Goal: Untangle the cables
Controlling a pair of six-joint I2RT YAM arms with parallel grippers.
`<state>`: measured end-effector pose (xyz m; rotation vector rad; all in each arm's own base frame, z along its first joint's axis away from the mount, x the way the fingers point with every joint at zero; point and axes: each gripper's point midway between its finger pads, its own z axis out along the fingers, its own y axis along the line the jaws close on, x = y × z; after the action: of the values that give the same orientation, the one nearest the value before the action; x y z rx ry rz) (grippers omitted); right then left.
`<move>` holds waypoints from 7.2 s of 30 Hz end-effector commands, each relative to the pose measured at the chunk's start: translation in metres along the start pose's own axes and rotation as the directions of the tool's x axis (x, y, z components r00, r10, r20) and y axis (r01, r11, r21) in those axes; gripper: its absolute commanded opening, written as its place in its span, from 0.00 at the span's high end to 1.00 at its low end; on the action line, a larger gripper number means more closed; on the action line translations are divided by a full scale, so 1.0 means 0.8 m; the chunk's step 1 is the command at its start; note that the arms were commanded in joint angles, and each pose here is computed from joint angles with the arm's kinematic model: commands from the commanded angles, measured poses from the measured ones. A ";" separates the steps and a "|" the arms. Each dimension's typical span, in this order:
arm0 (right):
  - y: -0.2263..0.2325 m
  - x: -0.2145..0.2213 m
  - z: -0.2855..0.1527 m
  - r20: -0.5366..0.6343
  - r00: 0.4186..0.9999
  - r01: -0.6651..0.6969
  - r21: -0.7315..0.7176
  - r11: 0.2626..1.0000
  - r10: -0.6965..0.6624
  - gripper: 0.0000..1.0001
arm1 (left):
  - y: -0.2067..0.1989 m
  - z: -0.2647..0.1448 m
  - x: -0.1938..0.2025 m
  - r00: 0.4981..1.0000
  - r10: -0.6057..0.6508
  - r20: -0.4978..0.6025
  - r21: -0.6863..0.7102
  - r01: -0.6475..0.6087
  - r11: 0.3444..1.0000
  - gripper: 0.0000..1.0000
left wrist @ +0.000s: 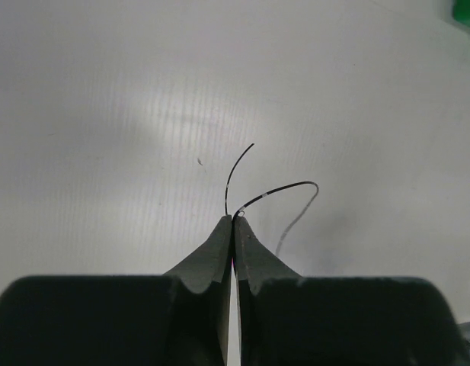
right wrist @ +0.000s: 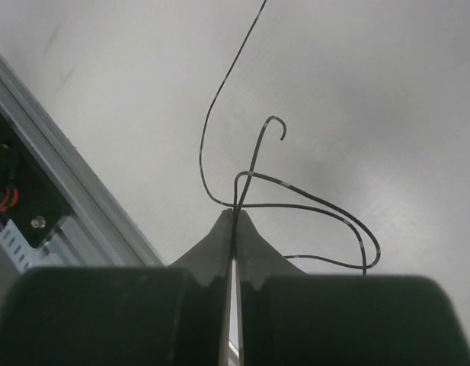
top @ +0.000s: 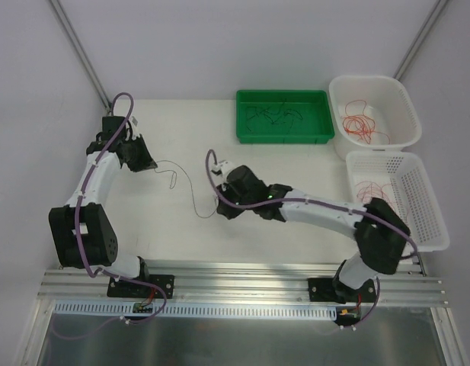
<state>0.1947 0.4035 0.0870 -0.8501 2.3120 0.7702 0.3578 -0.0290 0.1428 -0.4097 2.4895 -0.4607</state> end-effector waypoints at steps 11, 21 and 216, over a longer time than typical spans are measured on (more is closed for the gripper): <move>-0.044 -0.082 -0.262 0.355 0.934 0.064 -0.056 0.996 -0.040 0.97 | 0.054 0.004 -0.016 0.998 -0.054 0.011 -0.139 0.055 0.989 1.00; 0.012 -0.074 -0.320 0.424 0.901 0.219 -0.251 0.943 -0.097 0.96 | 0.075 0.049 0.006 0.988 -0.102 -0.119 -0.178 0.079 0.981 1.00; -0.131 -0.062 -0.027 0.030 0.993 -0.116 0.170 0.979 0.113 0.61 | -0.151 -0.064 0.020 0.879 0.342 0.332 0.142 -0.405 0.903 0.10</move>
<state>0.2837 0.3138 0.0892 -0.6394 2.4314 0.5093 0.3347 -0.1376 0.2165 0.1029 2.1556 -0.4672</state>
